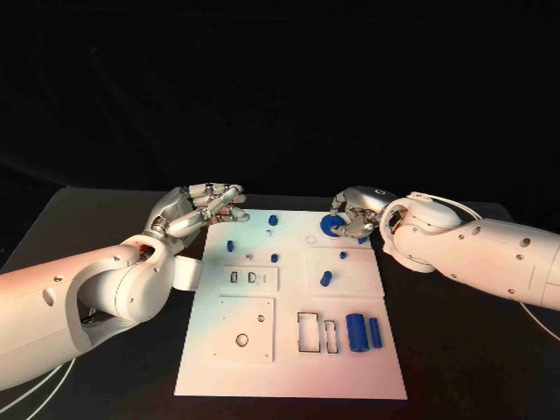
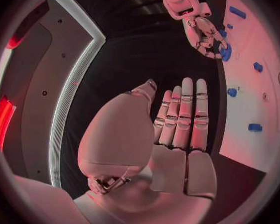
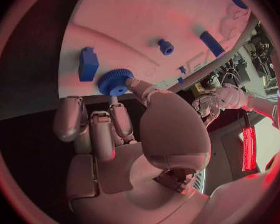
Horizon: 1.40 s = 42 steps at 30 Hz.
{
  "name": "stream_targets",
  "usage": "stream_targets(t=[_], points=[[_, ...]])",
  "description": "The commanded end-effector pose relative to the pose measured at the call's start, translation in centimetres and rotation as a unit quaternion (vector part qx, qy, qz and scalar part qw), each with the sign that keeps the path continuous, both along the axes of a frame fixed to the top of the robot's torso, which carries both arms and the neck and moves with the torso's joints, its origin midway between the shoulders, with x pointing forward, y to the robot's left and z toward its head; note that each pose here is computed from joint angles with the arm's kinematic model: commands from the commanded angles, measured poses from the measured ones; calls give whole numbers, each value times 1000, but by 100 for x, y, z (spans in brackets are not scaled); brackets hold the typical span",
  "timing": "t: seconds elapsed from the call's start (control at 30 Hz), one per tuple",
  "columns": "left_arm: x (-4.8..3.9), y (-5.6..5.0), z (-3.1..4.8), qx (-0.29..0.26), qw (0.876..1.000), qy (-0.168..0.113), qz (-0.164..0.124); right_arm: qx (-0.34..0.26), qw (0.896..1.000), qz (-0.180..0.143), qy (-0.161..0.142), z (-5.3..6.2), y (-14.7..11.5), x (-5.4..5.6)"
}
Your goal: Assemble the parts on the task board
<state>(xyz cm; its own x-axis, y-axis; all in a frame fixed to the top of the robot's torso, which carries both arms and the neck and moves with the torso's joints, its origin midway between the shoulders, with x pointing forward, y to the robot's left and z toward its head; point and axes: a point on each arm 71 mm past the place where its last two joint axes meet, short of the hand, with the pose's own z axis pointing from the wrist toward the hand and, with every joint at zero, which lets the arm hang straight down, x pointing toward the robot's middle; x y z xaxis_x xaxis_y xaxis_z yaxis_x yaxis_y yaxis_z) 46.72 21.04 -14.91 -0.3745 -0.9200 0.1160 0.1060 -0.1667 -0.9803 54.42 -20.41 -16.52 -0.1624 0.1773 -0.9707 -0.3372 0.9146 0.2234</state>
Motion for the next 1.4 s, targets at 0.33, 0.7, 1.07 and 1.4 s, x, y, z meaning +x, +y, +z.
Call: stream_targets(t=[0.33,0.7,1.07,1.4], points=[[6,-24,6,-3,1000,0,-5,-9,997,12,-71,61,96,-71],[20,-21,1,-2,1000,0,-1,-20,990,60,-125,195,439,-291],[19,-48,4,-3,1000,-1,-3,-12,985,108,-134,233,926,-409],[17,-67,7,-4,1000,-1,-5,-14,983,124,-132,169,1199,-344]])
